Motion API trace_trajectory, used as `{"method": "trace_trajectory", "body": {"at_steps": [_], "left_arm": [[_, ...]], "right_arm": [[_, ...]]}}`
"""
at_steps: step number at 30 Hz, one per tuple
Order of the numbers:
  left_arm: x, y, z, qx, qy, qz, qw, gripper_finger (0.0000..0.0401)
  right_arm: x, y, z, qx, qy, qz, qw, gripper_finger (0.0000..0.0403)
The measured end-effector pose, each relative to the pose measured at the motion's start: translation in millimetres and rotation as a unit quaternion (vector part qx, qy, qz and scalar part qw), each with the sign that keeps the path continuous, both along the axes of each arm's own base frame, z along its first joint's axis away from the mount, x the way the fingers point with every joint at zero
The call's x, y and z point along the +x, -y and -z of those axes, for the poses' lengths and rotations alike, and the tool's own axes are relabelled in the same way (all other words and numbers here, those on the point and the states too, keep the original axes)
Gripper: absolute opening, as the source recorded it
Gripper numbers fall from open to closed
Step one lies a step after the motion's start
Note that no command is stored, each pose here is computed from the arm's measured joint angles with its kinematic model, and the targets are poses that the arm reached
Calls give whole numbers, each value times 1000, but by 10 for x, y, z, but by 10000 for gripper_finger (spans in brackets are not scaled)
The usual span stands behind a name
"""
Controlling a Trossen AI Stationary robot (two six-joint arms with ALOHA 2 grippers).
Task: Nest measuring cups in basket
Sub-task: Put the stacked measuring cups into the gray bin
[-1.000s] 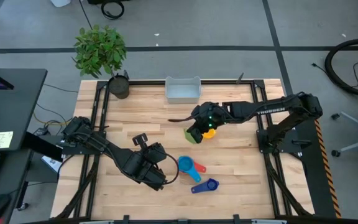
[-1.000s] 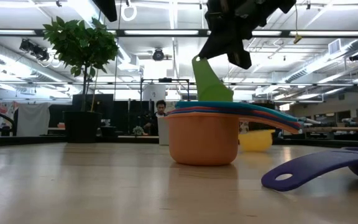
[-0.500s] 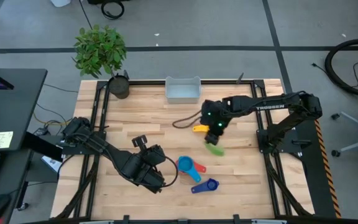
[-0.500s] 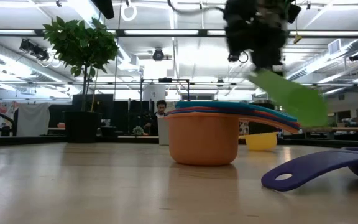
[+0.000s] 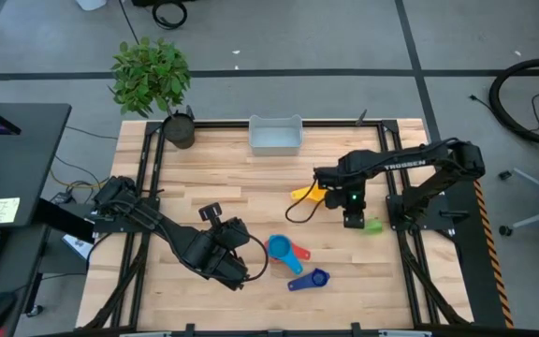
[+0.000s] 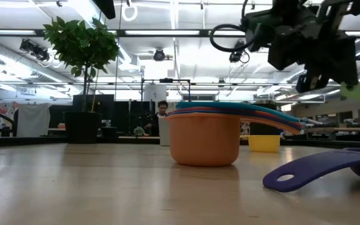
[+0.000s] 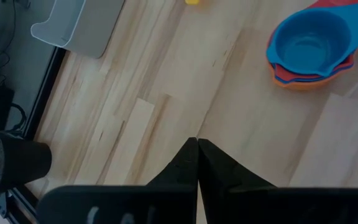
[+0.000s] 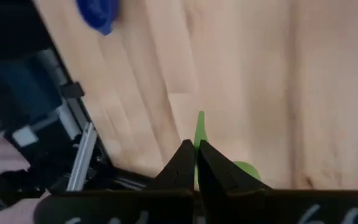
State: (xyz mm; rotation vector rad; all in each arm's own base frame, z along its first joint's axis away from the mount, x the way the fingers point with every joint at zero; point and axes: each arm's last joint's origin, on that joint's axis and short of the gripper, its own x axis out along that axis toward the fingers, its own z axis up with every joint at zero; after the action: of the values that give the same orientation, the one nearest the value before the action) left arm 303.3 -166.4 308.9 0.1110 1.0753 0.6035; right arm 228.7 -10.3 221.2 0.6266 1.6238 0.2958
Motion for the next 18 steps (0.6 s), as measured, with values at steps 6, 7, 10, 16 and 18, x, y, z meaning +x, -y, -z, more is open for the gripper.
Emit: {"method": "trace_trajectory", "body": {"at_steps": [6,7,10,16,18], "left_arm": [[0,0,0,0,0,0,1000,6],[0,0,0,0,0,0,1000,6],[0,0,0,0,0,0,1000,6],[0,0,0,0,0,0,1000,6],[0,0,0,0,0,0,1000,6]], "right_arm": [[-50,-59,195,2,2,-17,1000,8],[-58,-67,223,3,3,-19,1000,8],[-79,-88,311,15,9,-22,1000,8],[-129,-102,466,25,12,-15,1000,9],[-160,-104,499,25,3,-15,1000,11]]}}
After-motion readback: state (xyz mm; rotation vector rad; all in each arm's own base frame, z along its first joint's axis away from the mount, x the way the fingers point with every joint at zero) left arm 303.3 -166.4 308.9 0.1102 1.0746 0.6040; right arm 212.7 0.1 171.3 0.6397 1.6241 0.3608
